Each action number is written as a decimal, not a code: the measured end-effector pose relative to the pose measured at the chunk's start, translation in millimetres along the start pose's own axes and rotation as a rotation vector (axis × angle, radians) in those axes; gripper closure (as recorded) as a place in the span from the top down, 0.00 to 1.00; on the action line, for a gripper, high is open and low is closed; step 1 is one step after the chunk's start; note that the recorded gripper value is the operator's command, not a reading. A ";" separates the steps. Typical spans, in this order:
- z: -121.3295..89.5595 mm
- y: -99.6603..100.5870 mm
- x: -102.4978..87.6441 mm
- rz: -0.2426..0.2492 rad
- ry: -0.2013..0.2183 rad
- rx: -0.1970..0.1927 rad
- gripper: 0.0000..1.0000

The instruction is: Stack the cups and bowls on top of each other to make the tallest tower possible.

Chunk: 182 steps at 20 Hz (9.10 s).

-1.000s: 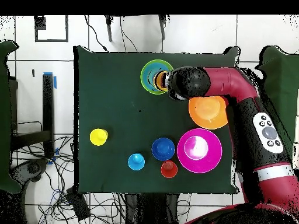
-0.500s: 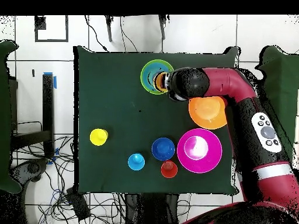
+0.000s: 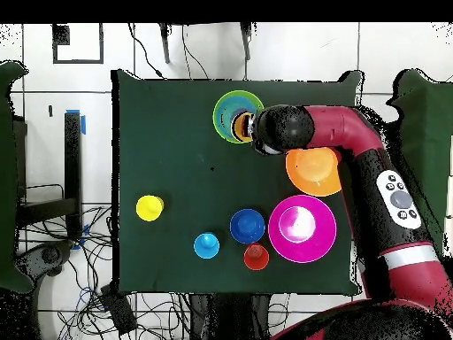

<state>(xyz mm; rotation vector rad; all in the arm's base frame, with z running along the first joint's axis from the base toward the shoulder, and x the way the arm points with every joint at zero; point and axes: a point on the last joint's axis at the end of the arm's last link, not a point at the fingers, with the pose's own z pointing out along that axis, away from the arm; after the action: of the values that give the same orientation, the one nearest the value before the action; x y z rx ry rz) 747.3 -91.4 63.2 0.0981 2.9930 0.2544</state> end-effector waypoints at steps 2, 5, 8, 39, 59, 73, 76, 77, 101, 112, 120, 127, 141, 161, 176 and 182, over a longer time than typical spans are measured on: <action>0.8 -0.8 -0.7 0.001 -0.001 0.000 0.00; 0.3 -2.7 -3.1 0.004 -0.006 0.003 0.00; -0.6 -4.1 -5.0 0.005 -0.010 0.005 0.00; -8.9 -14.5 -18.7 -0.052 -0.040 0.021 1.00; -92.4 -14.7 -35.7 -0.048 -0.033 0.073 1.00; -116.4 4.2 -29.1 -0.086 -0.032 0.096 1.00; -114.7 24.1 -14.0 -0.117 -0.001 0.090 1.00; -113.9 29.7 -9.7 -0.125 0.008 0.089 1.00; -57.5 165.0 123.2 -0.242 0.087 0.135 1.00; -37.3 121.7 167.9 -0.149 0.116 0.177 1.00; -25.5 90.9 192.4 -0.100 0.138 0.201 1.00; -13.5 73.2 209.3 -0.072 0.149 0.214 1.00; 40.9 68.3 264.6 -0.087 0.205 0.230 1.00; 62.5 52.5 304.8 -0.106 0.233 0.292 0.00; 49.8 48.4 294.2 -0.125 0.187 0.336 0.00; 20.4 46.1 258.3 -0.074 0.120 0.332 0.00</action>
<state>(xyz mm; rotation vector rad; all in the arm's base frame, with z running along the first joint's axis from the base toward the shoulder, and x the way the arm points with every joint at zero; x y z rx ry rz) 497.3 -23.1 17.7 0.0052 3.1205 -0.2554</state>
